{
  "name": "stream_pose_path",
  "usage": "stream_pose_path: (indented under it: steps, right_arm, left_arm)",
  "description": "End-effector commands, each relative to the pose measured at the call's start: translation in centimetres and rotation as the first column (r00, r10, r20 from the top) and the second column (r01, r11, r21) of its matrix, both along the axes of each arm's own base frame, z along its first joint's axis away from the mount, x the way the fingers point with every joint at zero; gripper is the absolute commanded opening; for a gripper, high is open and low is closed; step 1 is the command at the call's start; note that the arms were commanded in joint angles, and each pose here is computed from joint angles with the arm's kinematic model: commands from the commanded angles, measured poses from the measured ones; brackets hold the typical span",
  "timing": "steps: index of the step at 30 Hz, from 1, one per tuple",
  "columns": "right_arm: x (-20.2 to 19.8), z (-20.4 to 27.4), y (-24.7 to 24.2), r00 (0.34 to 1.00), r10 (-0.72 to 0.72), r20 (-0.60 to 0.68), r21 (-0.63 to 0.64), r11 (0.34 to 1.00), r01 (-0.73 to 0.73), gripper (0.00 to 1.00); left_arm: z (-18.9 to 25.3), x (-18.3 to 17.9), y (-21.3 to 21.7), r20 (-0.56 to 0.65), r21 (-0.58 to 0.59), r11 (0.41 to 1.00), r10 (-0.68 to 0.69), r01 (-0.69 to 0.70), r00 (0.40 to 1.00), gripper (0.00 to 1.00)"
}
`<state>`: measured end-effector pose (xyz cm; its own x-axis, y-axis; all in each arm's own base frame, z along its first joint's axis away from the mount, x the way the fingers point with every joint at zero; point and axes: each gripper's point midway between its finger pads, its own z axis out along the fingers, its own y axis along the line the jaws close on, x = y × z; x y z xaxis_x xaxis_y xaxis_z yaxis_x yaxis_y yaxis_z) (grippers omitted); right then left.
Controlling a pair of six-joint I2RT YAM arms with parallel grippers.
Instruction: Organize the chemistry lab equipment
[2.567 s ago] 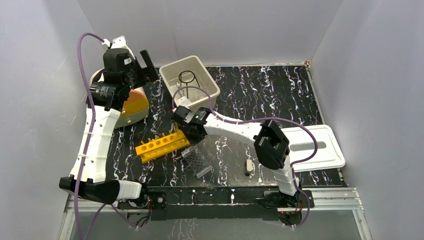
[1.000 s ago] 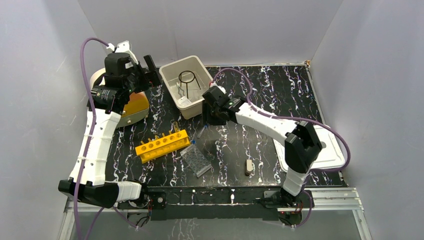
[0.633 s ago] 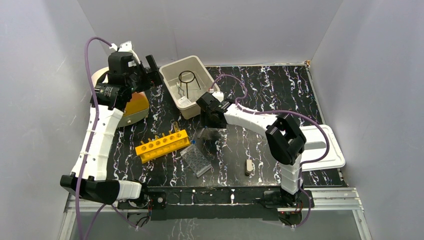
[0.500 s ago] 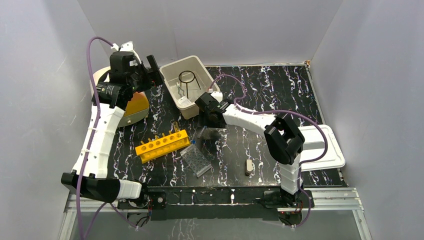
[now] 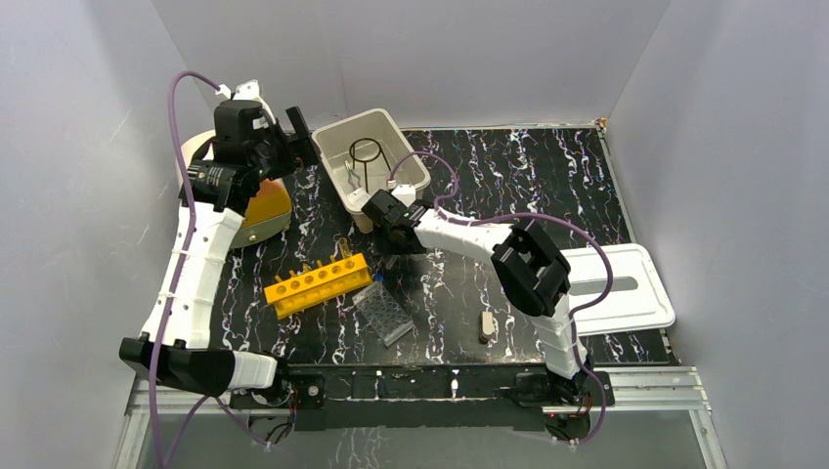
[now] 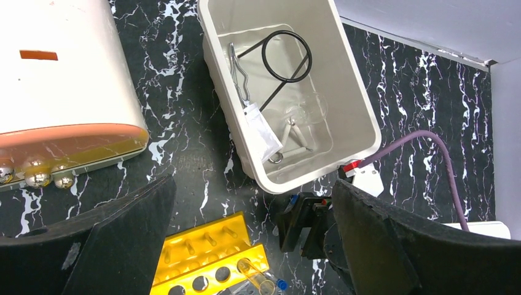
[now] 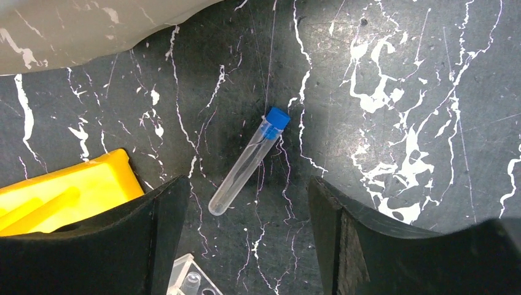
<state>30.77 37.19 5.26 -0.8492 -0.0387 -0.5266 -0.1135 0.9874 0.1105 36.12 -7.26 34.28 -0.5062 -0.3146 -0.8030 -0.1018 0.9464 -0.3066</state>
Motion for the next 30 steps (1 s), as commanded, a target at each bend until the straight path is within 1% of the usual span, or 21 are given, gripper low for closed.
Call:
stream_pose_path:
  steps: [1, 9, 13, 16, 22, 27, 30]
  right_arm:
    - [1.0, 0.9, 0.4, 0.999, -0.008, 0.052, -0.001, 1.000, 0.008, 0.76]
    - [0.8, -0.6, -0.4, 0.999, -0.021, 0.037, -0.053, 0.998, 0.023, 0.66]
    - [0.6, -1.0, -0.6, 0.999, -0.010, 0.032, -0.058, 0.998, 0.012, 0.60]
    - [0.4, -1.3, -0.3, 1.000, 0.016, 0.025, -0.054, 0.998, -0.015, 0.60]
    - [0.2, -2.1, -0.3, 0.999, 0.040, 0.007, -0.060, 0.997, -0.039, 0.65]
    - [0.3, -2.1, -0.5, 0.998, 0.049, 0.026, -0.065, 0.997, -0.047, 0.68]
    - [0.4, -1.3, -0.3, 0.995, 0.075, 0.072, -0.053, 0.996, -0.071, 0.69]
  left_arm:
    - [1.9, -0.7, 0.6, 0.058, -0.003, 1.000, 0.016, -0.016, 0.998, 0.98]
    - [2.0, -1.1, 0.4, 0.058, -0.020, 1.000, 0.015, -0.014, 0.998, 0.98]
    - [2.0, -1.1, 0.2, 0.057, -0.027, 1.000, 0.010, -0.008, 0.998, 0.98]
    - [1.9, -1.1, 0.2, 0.057, -0.028, 1.000, 0.010, -0.008, 0.998, 0.98]
    - [1.6, -1.1, 0.2, 0.049, -0.025, 1.000, 0.009, -0.008, 0.999, 0.98]
    - [1.4, -1.1, 0.3, 0.044, -0.022, 1.000, 0.011, -0.010, 0.999, 0.98]
    - [1.4, -1.0, 0.3, 0.045, -0.019, 1.000, 0.012, -0.011, 0.999, 0.98]
